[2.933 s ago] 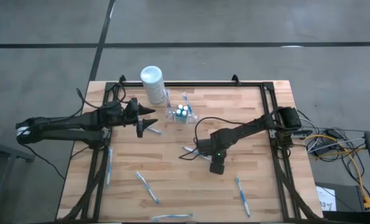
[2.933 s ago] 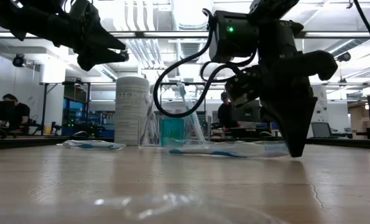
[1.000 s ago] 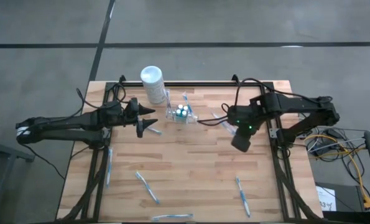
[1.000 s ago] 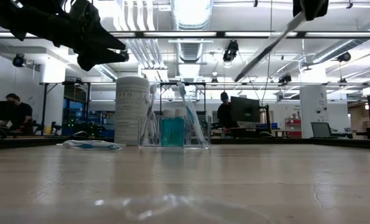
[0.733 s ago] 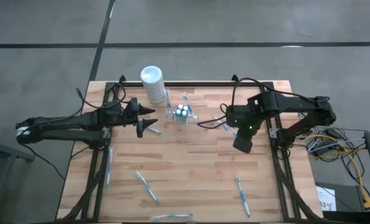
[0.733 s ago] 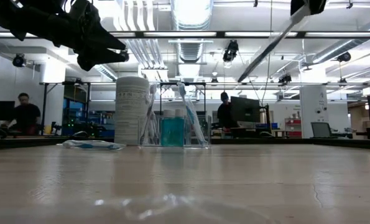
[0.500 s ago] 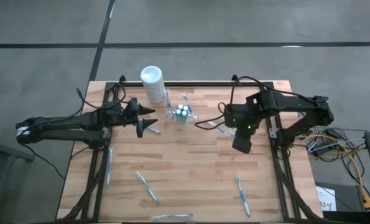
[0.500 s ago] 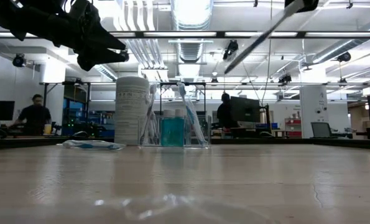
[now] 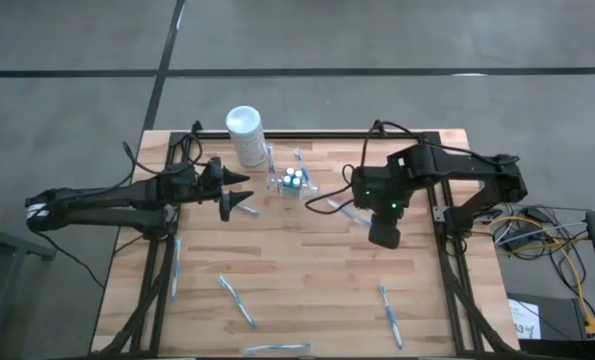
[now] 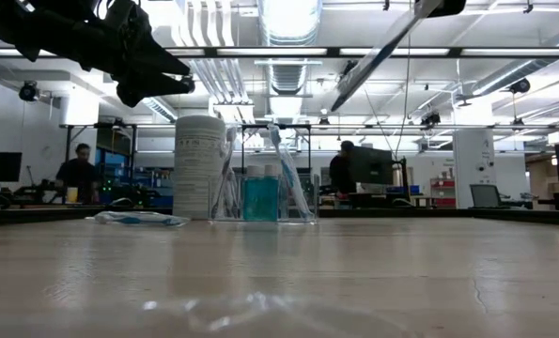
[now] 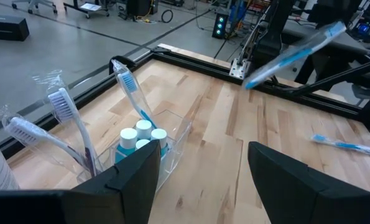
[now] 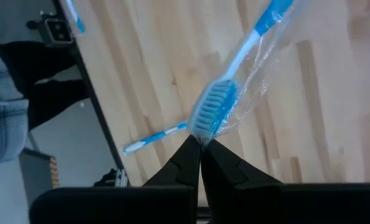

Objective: Pick & Place toothbrushing station
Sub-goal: Put the blue toothbrush into the right of the transparent organizer

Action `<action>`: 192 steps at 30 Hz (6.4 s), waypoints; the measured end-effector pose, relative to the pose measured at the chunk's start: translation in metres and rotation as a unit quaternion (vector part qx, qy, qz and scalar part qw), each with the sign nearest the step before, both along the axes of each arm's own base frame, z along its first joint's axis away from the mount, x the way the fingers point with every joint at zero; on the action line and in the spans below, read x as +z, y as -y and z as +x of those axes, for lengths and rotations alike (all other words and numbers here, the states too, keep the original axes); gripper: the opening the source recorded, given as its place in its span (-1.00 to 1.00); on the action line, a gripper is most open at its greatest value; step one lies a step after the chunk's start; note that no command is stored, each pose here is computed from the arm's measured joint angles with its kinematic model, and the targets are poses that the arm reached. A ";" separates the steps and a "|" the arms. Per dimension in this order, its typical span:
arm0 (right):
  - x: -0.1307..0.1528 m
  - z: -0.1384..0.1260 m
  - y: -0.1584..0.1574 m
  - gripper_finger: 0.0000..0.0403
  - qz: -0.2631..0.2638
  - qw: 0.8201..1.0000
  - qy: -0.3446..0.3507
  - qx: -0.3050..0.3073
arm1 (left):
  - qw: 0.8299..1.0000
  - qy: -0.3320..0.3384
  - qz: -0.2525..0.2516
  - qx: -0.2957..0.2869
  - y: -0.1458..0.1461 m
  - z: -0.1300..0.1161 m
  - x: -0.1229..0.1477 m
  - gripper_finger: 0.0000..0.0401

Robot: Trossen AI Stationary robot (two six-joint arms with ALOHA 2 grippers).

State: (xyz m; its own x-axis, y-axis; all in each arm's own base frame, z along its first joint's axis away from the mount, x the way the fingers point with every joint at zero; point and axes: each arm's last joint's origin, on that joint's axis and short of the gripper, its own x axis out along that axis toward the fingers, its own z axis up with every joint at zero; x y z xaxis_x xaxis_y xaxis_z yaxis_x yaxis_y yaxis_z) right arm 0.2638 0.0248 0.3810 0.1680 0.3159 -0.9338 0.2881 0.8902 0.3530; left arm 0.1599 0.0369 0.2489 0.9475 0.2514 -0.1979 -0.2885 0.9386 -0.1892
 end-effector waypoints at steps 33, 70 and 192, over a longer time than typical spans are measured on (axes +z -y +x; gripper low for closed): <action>-0.006 0.007 -0.001 -0.96 0.007 1.000 -0.016 -0.009 | 0.986 0.058 -0.142 0.067 -0.002 0.001 0.002 0.23; -0.006 0.007 -0.001 -0.96 0.007 1.000 -0.014 -0.009 | 0.966 -0.110 0.128 -0.197 -0.002 0.124 0.070 0.06; 0.010 0.037 -0.019 -0.96 -0.320 0.899 0.126 0.272 | 0.941 -0.175 0.110 -0.269 0.035 0.240 0.087 0.04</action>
